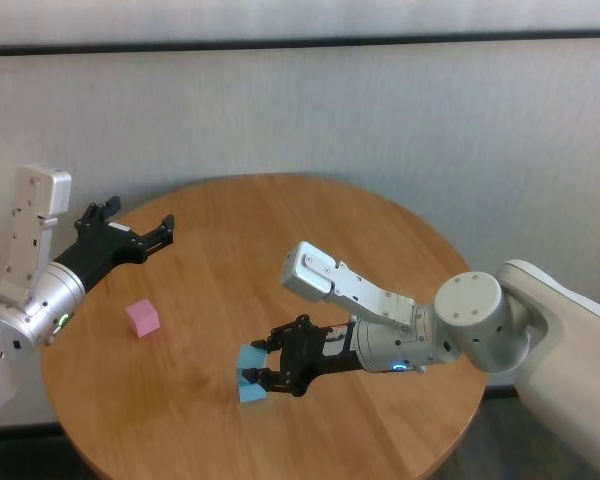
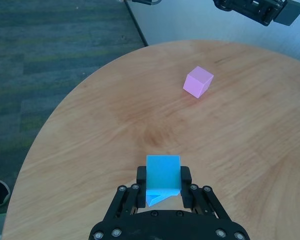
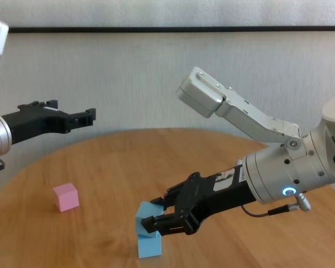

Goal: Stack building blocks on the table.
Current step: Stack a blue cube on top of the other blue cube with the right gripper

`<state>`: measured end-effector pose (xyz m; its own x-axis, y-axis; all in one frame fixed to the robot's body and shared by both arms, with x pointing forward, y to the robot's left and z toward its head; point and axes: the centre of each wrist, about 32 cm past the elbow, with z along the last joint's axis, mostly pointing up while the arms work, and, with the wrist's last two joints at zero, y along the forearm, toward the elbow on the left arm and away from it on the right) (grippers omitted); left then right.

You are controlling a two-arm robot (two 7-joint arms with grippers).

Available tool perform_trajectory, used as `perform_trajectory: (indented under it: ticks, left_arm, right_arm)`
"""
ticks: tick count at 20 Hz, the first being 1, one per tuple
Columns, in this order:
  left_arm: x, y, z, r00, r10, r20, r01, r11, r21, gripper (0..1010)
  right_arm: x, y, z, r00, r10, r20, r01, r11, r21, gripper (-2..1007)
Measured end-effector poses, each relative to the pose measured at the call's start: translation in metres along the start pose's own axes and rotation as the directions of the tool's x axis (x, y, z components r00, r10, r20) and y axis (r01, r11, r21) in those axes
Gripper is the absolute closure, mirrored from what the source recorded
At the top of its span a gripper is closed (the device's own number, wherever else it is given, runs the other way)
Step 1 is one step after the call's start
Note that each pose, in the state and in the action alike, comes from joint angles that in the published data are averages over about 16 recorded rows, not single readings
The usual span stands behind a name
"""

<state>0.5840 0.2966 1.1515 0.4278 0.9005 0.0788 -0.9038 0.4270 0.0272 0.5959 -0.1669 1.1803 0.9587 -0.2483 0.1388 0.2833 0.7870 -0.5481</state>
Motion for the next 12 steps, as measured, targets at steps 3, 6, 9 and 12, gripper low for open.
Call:
perform_trajectory:
  ticks: [3, 6, 9, 12]
  left_arm:
    - [0.0, 0.0, 0.0, 1.0, 0.0, 0.0, 0.0, 1.0, 0.0, 10]
    - [0.0, 0.0, 0.0, 1.0, 0.0, 0.0, 0.0, 1.0, 0.0, 11]
    - [0.0, 0.0, 0.0, 1.0, 0.0, 0.0, 0.0, 1.0, 0.0, 11]
    - [0.0, 0.0, 0.0, 1.0, 0.0, 0.0, 0.0, 1.0, 0.0, 11]
  right_arm:
    - [-0.0001, 0.0, 0.0, 1.0, 0.0, 0.0, 0.0, 1.0, 0.0, 600]
    - [-0.0002, -0.0001, -0.0001, 1.0, 0.0, 0.0, 0.0, 1.0, 0.001, 554]
    - [-0.0003, -0.0002, -0.0002, 1.0, 0.0, 0.0, 0.0, 1.0, 0.002, 484]
    - [-0.0004, -0.0003, -0.0003, 1.0, -0.001, -0.001, 0.001, 1.0, 0.003, 396]
